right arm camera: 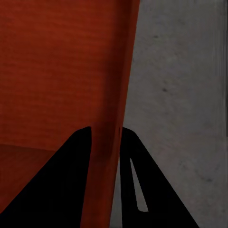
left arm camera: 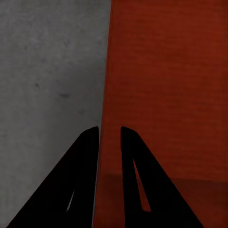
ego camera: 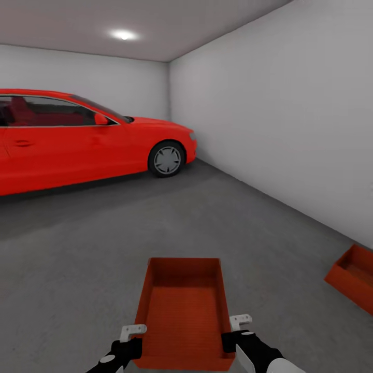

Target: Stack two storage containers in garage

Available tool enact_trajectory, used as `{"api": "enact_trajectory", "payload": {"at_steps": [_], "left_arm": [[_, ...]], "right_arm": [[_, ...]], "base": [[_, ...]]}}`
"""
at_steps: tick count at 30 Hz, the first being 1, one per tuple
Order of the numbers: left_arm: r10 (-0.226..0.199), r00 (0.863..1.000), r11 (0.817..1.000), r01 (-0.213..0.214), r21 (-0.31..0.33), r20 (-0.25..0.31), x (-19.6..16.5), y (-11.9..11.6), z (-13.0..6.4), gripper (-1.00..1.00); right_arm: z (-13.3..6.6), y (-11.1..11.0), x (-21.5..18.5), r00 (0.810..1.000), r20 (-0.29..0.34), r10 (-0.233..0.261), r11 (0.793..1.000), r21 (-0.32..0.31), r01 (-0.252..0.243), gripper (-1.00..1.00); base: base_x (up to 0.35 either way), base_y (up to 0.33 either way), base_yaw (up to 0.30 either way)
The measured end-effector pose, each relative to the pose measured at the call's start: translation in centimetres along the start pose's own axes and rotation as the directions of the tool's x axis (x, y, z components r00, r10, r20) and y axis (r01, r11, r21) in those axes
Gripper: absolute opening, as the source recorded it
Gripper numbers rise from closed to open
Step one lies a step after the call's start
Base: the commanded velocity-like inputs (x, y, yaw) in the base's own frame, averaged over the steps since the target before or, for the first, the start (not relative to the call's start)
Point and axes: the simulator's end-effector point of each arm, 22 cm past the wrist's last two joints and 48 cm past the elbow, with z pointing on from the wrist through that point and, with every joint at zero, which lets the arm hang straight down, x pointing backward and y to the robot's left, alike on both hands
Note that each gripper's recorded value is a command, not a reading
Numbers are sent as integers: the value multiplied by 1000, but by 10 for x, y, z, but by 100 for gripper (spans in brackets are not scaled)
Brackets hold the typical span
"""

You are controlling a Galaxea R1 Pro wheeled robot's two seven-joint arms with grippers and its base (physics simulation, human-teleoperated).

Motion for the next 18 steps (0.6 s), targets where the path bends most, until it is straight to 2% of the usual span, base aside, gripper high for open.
{"api": "enact_trajectory", "payload": {"at_steps": [10,18], "left_arm": [[-1,1000,1000,1,0,0,0,0,0,-100],[-1,1000,1000,1,0,0,0,0,0,-100]], "right_arm": [[0,0,0,1000,0,0,1000,0,0,-100],[0,0,0,1000,0,0,1000,0,0,-100]], "base": [[257,140,-283],[192,106,-283]]}}
